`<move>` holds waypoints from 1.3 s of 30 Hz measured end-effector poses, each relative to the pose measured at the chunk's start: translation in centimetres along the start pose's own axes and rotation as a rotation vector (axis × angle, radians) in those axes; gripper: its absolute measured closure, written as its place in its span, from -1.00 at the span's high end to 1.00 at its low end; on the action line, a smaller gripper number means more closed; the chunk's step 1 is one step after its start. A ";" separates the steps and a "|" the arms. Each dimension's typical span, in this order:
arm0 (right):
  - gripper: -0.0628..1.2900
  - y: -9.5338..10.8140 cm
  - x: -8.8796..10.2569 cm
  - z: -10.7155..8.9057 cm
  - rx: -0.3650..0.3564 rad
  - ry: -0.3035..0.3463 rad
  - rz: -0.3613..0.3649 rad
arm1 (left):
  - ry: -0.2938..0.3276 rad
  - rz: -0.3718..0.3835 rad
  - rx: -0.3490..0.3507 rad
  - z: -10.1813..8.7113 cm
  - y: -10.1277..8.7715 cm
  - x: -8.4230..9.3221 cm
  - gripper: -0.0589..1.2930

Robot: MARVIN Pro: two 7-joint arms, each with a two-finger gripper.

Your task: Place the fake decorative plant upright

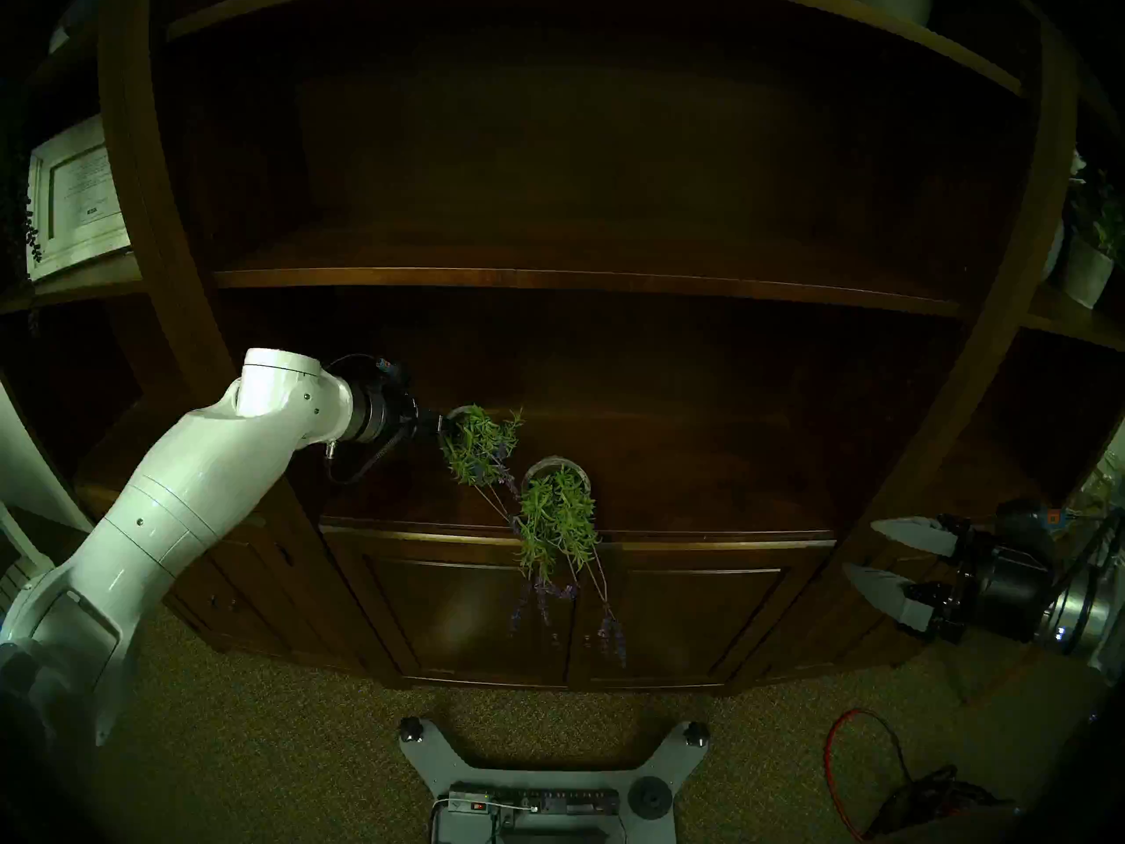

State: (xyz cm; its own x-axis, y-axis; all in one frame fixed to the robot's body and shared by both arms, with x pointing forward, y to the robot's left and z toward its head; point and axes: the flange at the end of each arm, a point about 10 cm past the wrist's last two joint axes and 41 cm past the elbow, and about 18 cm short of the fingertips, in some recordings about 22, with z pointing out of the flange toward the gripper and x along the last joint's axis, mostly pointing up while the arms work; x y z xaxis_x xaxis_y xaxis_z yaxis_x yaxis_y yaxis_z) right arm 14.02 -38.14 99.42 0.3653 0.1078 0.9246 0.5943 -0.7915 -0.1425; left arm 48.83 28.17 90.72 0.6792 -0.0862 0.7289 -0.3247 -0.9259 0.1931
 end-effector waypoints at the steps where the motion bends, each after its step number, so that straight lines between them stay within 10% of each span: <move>1: 0.92 0.0 0.0 0.0 0.000 0.000 0.000 | 0.000 0.000 -0.001 0.0 0.0 0.0 -0.31; 25: 0.92 0.0 0.0 0.0 0.000 0.000 0.000 | -0.005 0.003 -0.010 0.6 0.7 -0.6 -0.33; 34: 0.92 0.0 0.0 0.0 0.000 0.000 0.000 | -0.009 0.006 -0.011 0.6 0.9 -0.8 0.32; 39: 0.92 0.0 0.0 0.0 0.000 0.000 0.000 | -0.010 0.008 -0.008 0.5 0.8 -0.8 0.36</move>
State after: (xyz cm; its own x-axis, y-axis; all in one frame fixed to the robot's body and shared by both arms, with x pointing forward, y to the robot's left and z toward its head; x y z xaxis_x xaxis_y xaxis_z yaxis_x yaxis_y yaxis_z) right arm 14.02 -38.14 99.42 0.3653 0.1078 0.9246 0.5943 -0.7915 -0.1425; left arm 48.33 27.33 89.93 0.6830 -0.0967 0.7240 -0.3351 -0.9222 0.1930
